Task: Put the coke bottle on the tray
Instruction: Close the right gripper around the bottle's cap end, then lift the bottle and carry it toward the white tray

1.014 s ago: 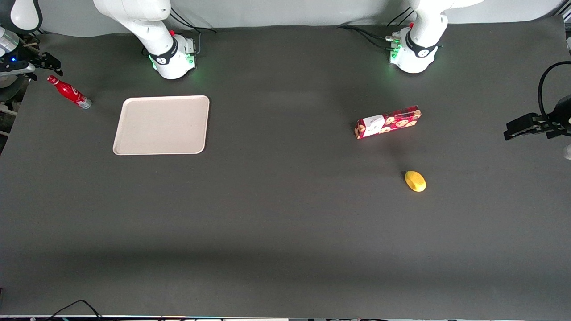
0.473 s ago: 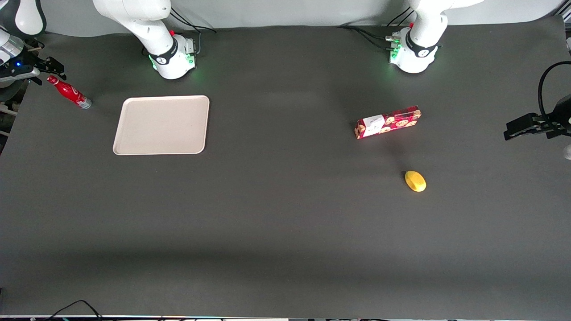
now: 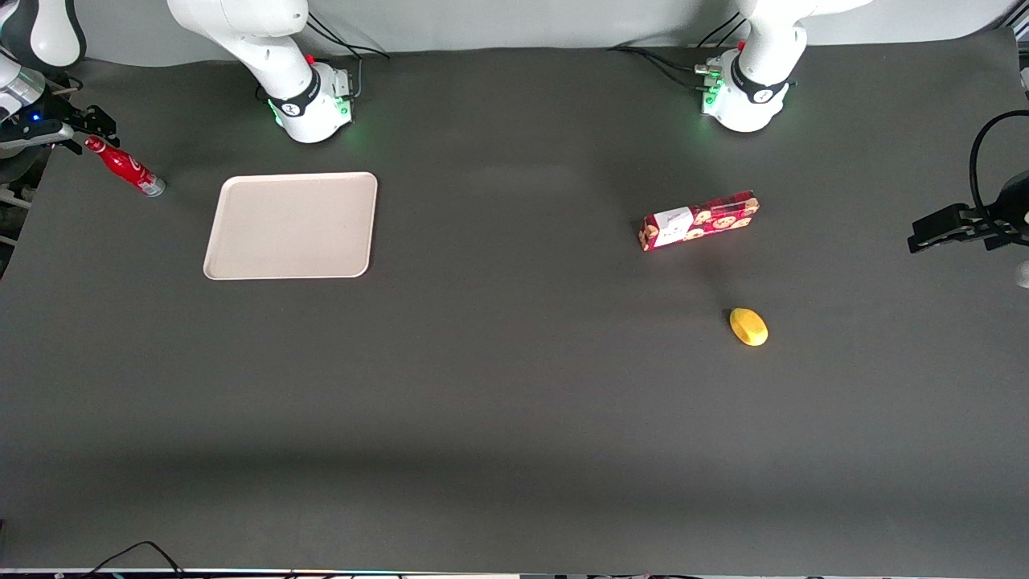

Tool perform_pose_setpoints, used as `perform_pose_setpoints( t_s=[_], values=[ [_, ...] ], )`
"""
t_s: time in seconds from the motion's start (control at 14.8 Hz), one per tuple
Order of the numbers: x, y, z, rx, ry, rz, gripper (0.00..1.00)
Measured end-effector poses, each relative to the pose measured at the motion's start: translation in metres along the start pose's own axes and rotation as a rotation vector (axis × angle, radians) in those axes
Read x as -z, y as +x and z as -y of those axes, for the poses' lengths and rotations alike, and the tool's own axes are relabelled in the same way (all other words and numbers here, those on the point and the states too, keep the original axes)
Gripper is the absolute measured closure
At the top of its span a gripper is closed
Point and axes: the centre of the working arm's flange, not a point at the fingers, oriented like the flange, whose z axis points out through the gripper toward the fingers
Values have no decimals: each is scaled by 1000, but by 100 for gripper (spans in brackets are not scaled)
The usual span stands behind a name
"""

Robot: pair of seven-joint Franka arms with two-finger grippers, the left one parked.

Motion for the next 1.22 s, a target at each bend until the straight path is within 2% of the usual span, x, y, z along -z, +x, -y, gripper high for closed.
perform_pose_setpoints(
  t_s=[0.07,0.27,0.47,0.54,0.68,0.74,1.01,1.22],
  values=[
    [0,0,0,2,0,0,21],
    [0,0,0,5,1,0,43],
    [0,1,0,11,1,1,48],
    [-1,1,0,11,1,1,56],
    [-1,1,0,12,1,1,61],
    [0,1,1,13,2,2,68],
    [0,3,1,19,6,7,68],
    [2,7,3,35,31,41,68]
  ],
)
